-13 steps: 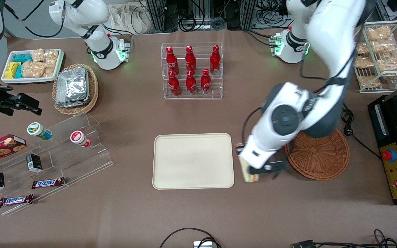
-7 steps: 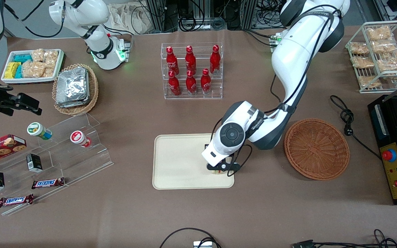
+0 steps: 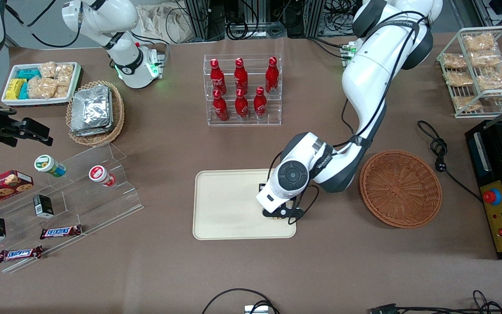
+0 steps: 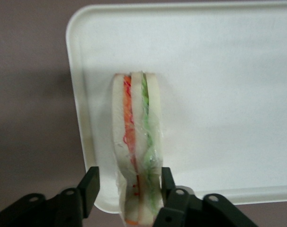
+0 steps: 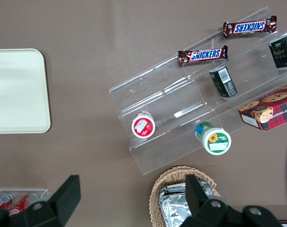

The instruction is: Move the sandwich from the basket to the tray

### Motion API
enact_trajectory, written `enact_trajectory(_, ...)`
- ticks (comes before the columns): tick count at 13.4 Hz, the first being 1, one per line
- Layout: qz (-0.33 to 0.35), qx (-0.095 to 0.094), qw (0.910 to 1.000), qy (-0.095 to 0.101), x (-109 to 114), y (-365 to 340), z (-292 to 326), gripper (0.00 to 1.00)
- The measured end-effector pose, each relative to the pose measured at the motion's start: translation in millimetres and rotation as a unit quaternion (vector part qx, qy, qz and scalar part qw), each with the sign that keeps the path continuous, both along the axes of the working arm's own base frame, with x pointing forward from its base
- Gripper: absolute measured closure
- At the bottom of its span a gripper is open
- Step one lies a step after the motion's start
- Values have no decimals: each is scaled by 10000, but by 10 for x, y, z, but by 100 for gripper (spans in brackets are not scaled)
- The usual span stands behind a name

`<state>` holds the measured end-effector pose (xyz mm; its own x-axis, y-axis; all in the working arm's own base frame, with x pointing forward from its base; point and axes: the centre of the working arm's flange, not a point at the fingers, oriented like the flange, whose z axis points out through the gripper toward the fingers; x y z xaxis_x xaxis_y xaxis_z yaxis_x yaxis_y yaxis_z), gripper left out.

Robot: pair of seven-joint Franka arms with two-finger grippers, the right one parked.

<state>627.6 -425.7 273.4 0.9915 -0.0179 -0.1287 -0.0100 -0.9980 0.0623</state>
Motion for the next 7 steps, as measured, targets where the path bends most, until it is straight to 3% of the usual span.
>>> enact_trajectory(2, 197, -14, 9997, -166, 186, 257, 328, 12)
enact_trajectory(3, 312, 73, 9994, -122, 258, 465, 528, 3)
enact_trajectory(5, 534, 338, 9980, 88, 322, 955, 975, 0)
enact_trajectory(7, 774, 415, 9961, -9, 289, 1404, 1399, 0)
